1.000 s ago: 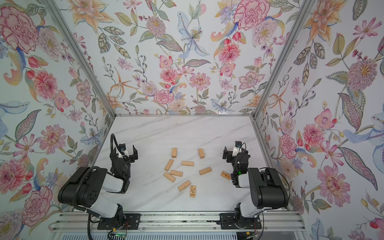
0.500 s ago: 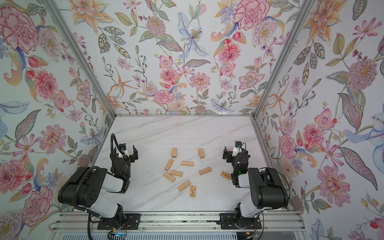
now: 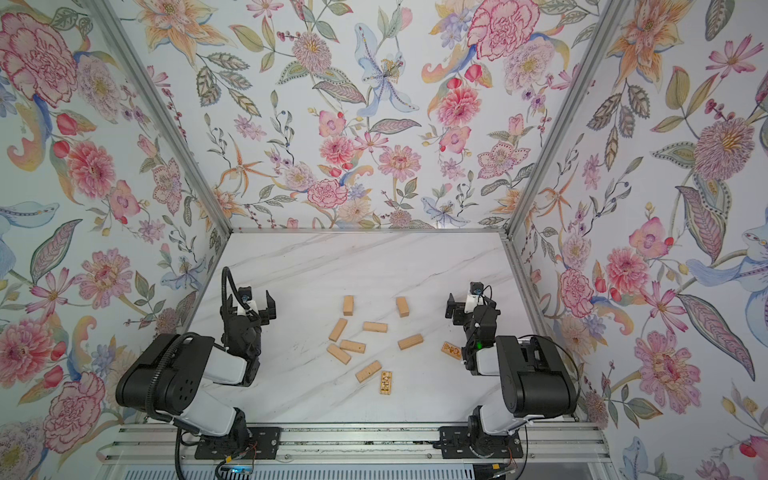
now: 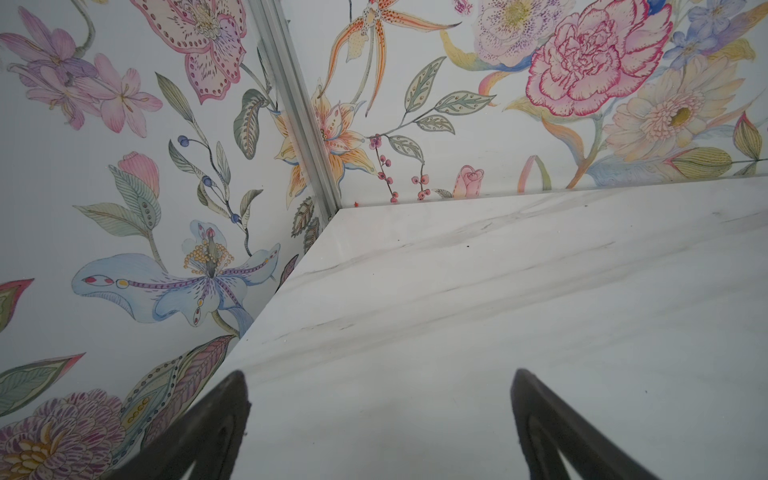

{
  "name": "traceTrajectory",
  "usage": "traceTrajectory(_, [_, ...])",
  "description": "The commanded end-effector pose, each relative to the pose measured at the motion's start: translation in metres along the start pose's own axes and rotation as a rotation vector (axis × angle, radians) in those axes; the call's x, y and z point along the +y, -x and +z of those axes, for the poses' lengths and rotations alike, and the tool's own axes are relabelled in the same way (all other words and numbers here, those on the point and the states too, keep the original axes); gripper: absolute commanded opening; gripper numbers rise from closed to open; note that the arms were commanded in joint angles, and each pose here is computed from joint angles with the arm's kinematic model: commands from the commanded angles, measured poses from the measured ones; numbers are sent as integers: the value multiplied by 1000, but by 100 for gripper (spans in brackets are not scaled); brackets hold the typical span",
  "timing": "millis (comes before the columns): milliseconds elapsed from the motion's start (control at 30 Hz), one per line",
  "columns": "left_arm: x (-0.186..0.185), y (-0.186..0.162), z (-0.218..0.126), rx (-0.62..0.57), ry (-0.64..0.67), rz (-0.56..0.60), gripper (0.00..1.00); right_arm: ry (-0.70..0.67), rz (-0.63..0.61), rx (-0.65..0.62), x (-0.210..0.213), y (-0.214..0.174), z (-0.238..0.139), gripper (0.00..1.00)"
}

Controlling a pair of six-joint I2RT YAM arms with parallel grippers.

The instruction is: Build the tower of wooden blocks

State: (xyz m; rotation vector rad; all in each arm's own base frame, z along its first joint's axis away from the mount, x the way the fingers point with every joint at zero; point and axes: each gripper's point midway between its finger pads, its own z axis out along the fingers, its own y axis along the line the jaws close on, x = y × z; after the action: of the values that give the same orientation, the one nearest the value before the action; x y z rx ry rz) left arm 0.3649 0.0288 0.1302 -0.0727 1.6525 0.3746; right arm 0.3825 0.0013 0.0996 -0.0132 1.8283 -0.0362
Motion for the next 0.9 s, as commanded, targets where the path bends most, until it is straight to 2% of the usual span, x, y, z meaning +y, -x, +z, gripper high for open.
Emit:
traceTrajectory(0, [0, 9, 4, -23, 1, -11, 99, -8, -15, -16, 0, 7, 3, 99])
traceTrajectory(333, [1, 9, 3, -28, 3, -10, 99, -11, -15, -20, -1, 8, 2, 99])
traceTrajectory(467, [-3, 12, 2, -32, -13, 8, 99, -54, -40, 9, -1, 17, 5, 99])
traceTrajectory(533, [-3, 23, 2, -52, -19, 7, 99, -88, -73, 72, 1, 28, 8, 99])
traceTrajectory(633, [-8, 31, 14, 10, -24, 40, 99, -123, -84, 189, 6, 48, 8, 99])
traceTrajectory(733, [-8, 49, 21, 33, -23, 46, 99, -39, -1, 290, 23, 65, 7, 99])
traceTrajectory(800, [-11, 67, 22, 26, -46, 3, 100, -55, 133, 366, 27, 71, 5, 99])
traceTrajectory(867, [-18, 83, 24, 33, -93, -42, 99, 31, 170, 461, 41, 69, 3, 99])
